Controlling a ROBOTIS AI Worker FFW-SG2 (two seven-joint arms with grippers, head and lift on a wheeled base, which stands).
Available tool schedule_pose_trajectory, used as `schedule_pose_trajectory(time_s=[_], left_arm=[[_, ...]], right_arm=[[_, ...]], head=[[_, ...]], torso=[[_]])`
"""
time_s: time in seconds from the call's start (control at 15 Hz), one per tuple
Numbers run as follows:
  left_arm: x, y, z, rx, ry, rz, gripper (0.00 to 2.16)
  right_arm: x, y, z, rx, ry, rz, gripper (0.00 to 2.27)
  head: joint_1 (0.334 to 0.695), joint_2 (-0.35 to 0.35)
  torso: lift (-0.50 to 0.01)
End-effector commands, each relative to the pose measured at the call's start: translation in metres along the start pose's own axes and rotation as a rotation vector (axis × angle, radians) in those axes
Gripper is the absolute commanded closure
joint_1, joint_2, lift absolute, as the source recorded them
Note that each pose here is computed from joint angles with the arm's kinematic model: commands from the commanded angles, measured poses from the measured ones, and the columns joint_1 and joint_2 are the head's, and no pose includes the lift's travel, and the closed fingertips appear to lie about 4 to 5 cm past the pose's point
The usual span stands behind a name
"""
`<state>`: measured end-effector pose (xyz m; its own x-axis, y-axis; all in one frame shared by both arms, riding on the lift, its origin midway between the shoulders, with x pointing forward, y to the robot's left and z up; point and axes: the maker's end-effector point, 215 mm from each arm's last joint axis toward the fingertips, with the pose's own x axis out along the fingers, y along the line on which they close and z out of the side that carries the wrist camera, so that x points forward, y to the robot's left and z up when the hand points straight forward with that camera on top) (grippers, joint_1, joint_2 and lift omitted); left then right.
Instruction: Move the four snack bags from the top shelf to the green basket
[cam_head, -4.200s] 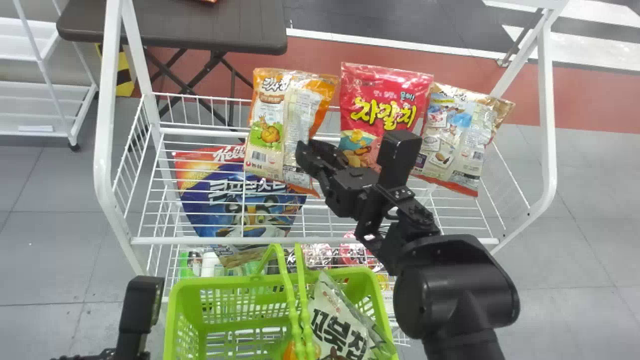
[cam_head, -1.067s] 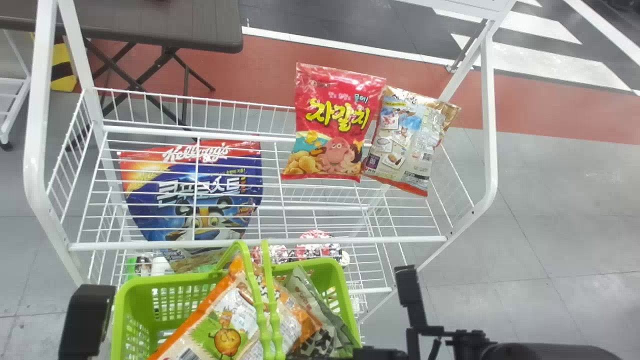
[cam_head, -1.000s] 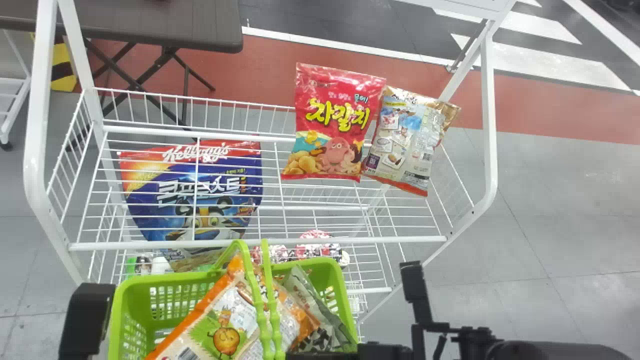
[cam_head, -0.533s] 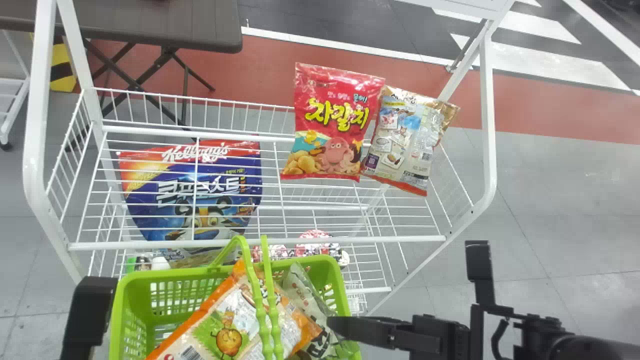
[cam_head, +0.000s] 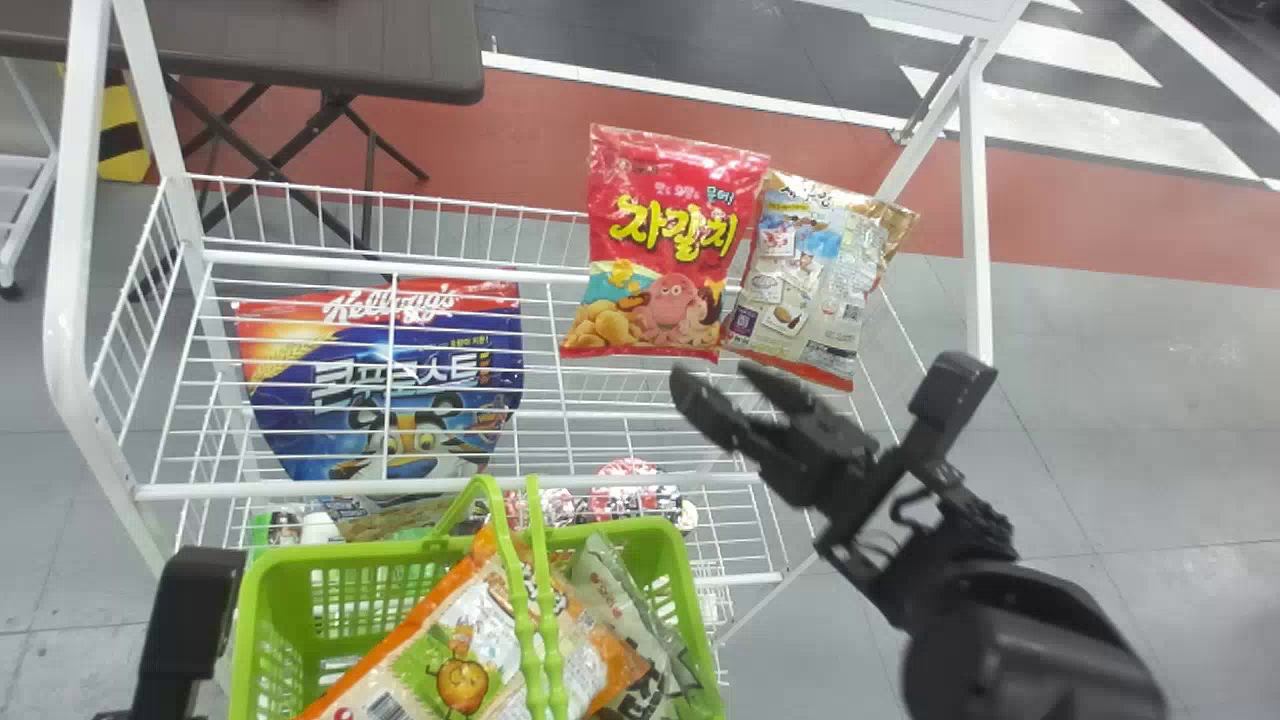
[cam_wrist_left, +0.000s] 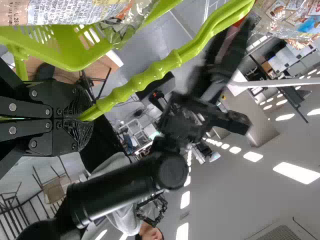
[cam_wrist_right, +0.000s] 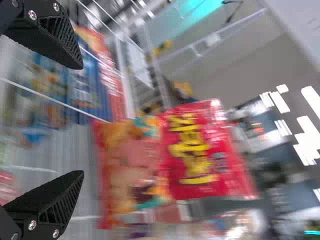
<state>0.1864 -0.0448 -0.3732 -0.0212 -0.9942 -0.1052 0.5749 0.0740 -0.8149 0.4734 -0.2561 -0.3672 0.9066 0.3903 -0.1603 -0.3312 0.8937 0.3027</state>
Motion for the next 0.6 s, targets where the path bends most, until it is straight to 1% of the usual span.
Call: schedule_pose_trajectory(time_s=[0.0,0.13,0.27,0.47,0.53], left_arm=[[-0.002,0.001,-0.006,-0.023,0.012,-0.004,2.08],[-0.007,-0.004,-0.01,-0.047,0.006,-0.025,2.08],[-0.009,-0.01,-0.012,-0.056,0.011,-0.049,2.08],[-0.014,-0.016,-0.01,-0.076,0.003,-0.076,2.08],[-0.015,-0.017,-0.012,-0.09,0.009,-0.082,2.08]], right_arm=[[0.034,0.0,0.03,-0.167,-0.128,-0.027,0.06],[0.053,-0.013,0.032,-0.199,-0.144,-0.062,0.06],[0.059,-0.027,0.043,-0.249,-0.181,-0.113,0.07],[0.08,-0.04,0.054,-0.27,-0.171,-0.134,0.08],[0.089,-0.046,0.048,-0.264,-0.128,-0.14,0.1]], head=[[0.695,-0.35],[0.695,-0.35],[0.695,-0.35],[0.695,-0.35],[0.695,-0.35]], torso=[[0.0],[0.0],[0.0],[0.0],[0.0]])
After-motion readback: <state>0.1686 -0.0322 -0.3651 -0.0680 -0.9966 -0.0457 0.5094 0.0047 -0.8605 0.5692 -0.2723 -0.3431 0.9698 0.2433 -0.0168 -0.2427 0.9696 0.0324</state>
